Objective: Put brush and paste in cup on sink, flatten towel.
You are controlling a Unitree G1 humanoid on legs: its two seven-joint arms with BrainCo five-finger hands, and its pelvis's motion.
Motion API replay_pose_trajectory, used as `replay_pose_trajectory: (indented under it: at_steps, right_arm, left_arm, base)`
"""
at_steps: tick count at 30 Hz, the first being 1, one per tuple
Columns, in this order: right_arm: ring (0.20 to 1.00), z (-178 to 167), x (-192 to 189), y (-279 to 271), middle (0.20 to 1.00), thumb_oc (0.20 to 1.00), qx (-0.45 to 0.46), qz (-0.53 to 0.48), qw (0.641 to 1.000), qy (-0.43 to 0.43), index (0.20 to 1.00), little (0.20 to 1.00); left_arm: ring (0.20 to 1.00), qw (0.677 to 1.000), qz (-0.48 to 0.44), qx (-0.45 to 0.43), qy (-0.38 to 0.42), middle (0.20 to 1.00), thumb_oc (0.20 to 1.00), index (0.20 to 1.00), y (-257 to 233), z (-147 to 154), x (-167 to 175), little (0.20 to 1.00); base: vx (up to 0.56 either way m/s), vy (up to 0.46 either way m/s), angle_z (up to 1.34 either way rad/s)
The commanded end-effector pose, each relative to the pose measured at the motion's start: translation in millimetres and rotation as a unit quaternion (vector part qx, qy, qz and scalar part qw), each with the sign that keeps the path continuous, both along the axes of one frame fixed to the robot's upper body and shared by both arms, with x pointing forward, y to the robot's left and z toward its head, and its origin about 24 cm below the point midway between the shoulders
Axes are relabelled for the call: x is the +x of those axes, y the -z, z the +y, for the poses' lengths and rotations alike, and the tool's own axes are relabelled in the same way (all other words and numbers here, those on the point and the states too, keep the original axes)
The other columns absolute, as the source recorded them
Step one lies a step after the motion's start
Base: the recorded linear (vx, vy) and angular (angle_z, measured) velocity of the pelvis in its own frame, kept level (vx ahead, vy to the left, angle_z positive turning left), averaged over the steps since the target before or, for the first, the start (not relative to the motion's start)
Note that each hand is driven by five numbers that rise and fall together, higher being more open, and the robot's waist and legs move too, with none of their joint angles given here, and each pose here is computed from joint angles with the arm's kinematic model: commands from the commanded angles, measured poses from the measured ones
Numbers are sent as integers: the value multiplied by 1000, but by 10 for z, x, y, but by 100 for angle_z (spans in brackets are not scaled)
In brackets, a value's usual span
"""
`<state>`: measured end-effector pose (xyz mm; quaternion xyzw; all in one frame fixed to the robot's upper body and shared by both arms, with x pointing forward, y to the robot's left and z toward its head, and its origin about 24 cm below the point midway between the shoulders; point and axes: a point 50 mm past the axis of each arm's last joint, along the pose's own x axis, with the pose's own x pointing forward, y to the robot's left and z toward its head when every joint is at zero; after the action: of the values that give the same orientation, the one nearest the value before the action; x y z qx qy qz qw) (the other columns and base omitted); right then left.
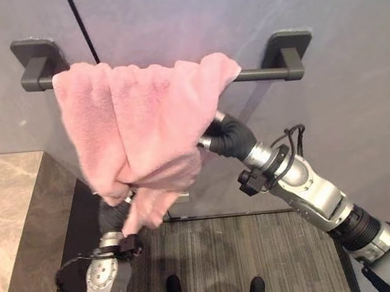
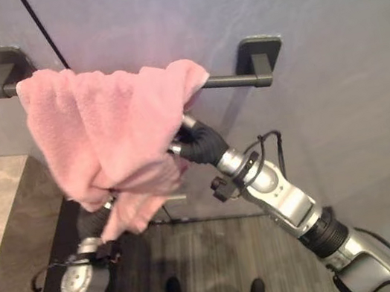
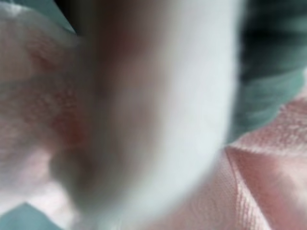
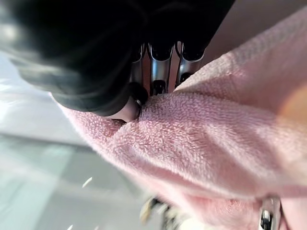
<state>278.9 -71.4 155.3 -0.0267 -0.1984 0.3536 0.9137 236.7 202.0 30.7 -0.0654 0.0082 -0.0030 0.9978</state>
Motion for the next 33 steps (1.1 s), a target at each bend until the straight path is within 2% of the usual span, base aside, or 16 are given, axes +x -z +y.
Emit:
replay_pose_trajectory:
  at_steps: [1, 3, 7, 8, 9, 10, 11, 21, 27, 33]
  right_arm:
    - [200, 10, 21, 184, 200, 200, 20, 25, 998, 46, 200, 200]
    - [200, -51, 100, 424, 200, 200, -8, 58, 994, 95, 200, 200]
    - [200, -102, 135, 591, 200, 200, -11, 88, 987, 131, 200, 200]
    - [862, -96, 134, 628, 862, 862, -17, 95, 987, 129, 862, 862]
    - [1000, -86, 132, 668, 1000, 1000, -18, 107, 986, 128, 1000, 1000]
    - [1000, -95, 127, 710, 1000, 1000, -24, 113, 984, 134, 1000, 1000]
    - [1000, -113, 129, 728, 1000, 1000, -29, 114, 983, 139, 1000, 1000]
    - [1000, -216, 121, 858, 1000, 1000, -36, 143, 978, 150, 1000, 1000]
    - [1000, -431, 73, 997, 1000, 1000, -49, 169, 969, 173, 1000, 1000]
    - [1000, -787, -27, 1072, 1000, 1000, -81, 183, 962, 187, 1000, 1000]
  left_arm:
    - [200, 995, 12, 102, -6, 200, 200, 200, 126, -15, 109, 200]
    - [200, 990, 55, 129, -4, 200, 200, 200, 345, -52, 89, 200]
    - [200, 989, 75, 130, -9, 200, 200, 200, 446, -77, 60, 200]
    - [200, 988, 82, 132, -12, 200, 200, 200, 477, -67, 41, 200]
    - [360, 987, 86, 133, -16, 360, 360, 360, 493, -52, 30, 360]
    - [743, 987, 91, 134, -23, 743, 743, 743, 509, -36, 16, 743]
    - [1000, 986, 94, 139, -24, 1000, 1000, 1000, 520, -25, 5, 1000]
    - [1000, 979, 120, 148, -68, 1000, 1000, 1000, 609, 109, -96, 1000]
    - [1000, 974, 150, 151, -82, 1000, 1000, 1000, 712, 211, -221, 1000]
    - [1000, 960, 217, 173, -43, 1000, 1000, 1000, 909, 343, -457, 1000]
  base:
    - [57, -34, -6]
    - [58, -28, -6]
    - [35, -17, -9]
    - [27, -19, -17]
    - [10, -28, -15]
    - [16, -21, -11]
    - [5, -22, -5]
    - [0, -3, -1]
    - [0, 0, 0]
    - [0, 0, 0]
